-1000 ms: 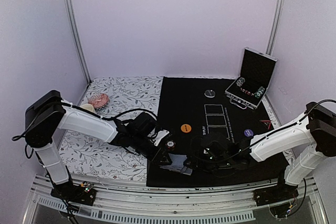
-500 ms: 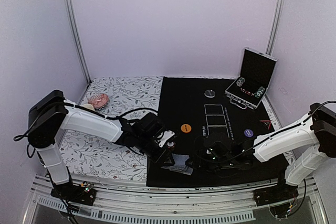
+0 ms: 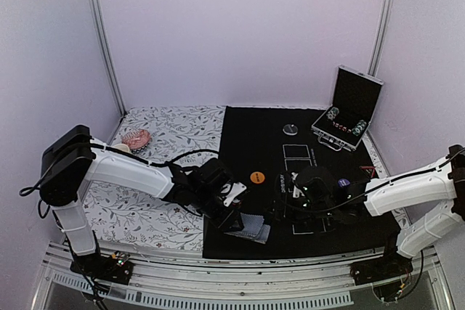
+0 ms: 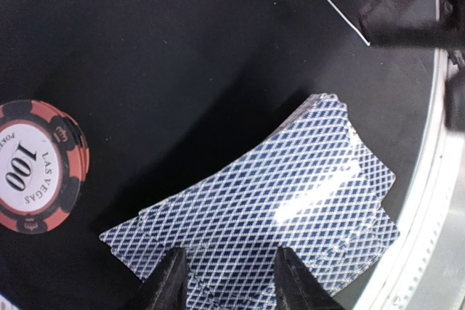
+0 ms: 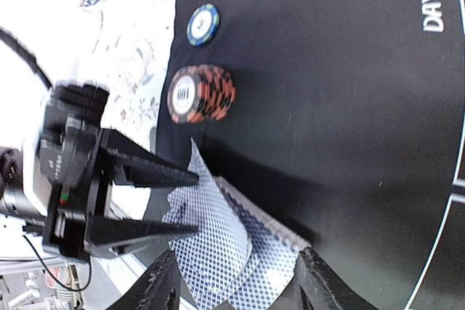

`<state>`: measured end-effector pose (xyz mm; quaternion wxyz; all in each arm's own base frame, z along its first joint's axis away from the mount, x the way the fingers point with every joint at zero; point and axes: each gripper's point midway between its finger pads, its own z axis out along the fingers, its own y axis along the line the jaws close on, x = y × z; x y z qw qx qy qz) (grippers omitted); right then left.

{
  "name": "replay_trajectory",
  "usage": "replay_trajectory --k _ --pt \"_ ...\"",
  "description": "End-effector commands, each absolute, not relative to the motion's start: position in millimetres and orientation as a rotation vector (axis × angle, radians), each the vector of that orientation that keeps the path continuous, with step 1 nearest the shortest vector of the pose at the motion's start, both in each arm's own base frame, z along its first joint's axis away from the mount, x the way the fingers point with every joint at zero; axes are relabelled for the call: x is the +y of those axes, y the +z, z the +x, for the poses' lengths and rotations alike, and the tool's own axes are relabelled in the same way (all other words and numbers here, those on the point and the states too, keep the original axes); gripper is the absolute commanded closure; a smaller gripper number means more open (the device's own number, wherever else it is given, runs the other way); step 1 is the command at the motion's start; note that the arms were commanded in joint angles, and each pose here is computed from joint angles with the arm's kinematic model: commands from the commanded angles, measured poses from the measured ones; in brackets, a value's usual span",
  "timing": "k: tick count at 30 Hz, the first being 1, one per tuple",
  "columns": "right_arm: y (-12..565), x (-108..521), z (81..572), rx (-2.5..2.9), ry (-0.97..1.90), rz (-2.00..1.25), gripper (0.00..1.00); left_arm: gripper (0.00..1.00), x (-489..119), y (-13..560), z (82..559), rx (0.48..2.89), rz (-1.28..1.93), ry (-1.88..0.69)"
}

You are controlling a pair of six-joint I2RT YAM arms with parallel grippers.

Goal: Distribute texas hold em gaming equipment
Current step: Adjust the face-down deck piles on the poker table mat.

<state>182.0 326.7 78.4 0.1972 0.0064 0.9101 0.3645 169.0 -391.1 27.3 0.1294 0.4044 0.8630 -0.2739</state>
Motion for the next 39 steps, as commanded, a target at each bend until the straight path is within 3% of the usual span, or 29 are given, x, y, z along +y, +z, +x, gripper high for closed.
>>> replay_trajectory --k 1,26,34,39 --pt "90.8 340.1 189.0 2.501 1.113 -0.119 0.47 0.58 -392.2 20.0 163.3 2.516 1.22 -0.765" --pt "53.1 374.3 186.0 2.51 1.225 -0.493 0.67 0.58 -392.8 18.7 163.9 2.514 1.23 -0.76" --pt "49.8 375.2 184.1 2.513 1.227 -0.518 0.8 0.58 -392.5 18.6 164.4 2.512 1.232 -0.755" --pt "51.2 373.2 182.5 2.493 1.218 -0.553 0.96 0.57 -401.0 34.8 166.3 2.466 1.238 -0.796"
